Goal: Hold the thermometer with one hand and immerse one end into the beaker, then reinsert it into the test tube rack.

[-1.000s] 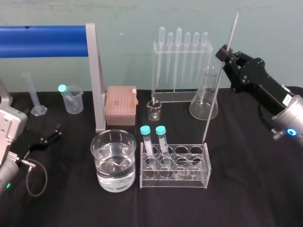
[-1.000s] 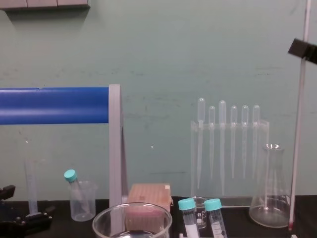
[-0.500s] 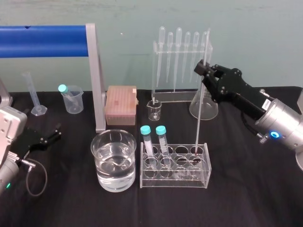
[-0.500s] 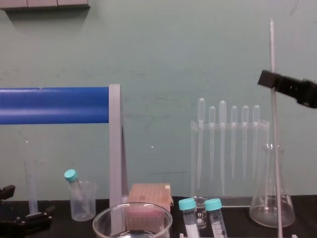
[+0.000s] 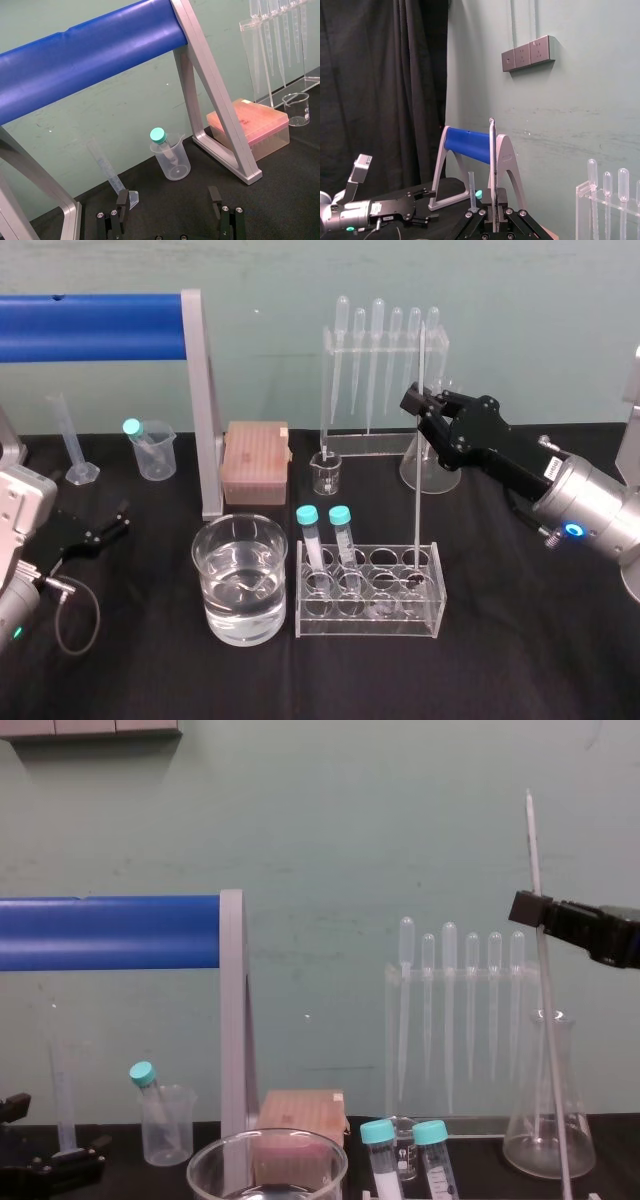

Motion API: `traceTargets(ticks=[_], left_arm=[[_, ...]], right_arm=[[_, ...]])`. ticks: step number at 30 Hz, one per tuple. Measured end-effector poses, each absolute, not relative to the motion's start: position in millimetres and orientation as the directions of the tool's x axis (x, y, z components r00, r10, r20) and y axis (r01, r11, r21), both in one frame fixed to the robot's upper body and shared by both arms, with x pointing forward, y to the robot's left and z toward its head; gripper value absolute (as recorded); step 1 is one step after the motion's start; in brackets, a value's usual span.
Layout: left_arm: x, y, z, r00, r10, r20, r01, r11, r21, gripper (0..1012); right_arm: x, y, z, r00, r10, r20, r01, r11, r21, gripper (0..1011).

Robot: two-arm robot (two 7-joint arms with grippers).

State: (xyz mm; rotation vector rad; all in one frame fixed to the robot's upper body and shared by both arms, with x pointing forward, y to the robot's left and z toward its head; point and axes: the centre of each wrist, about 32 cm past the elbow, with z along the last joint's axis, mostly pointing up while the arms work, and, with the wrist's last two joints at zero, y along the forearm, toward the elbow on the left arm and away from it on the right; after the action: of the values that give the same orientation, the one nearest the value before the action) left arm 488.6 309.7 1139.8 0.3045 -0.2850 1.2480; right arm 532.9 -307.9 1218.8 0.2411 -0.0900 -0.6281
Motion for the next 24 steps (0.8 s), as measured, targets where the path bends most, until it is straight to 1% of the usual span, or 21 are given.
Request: traceTargets(ticks=[9,24], left_arm=[[488.6,309.7,1139.8,0.292,0.88,0.374,-0.955,0.287,0.07,1008],[488.6,309.7,1139.8,0.292,0.88,0.374,-0.955,0.287,0.07,1008]], right_arm=[[539.1,-309.6,1202.8,0.818,-0.576,0.008,0.553,0.789,0.268,56],[542.6,-311.8,1188.1,0.829,-0.559,-0.029,0.548,0.801,0.241,56]])
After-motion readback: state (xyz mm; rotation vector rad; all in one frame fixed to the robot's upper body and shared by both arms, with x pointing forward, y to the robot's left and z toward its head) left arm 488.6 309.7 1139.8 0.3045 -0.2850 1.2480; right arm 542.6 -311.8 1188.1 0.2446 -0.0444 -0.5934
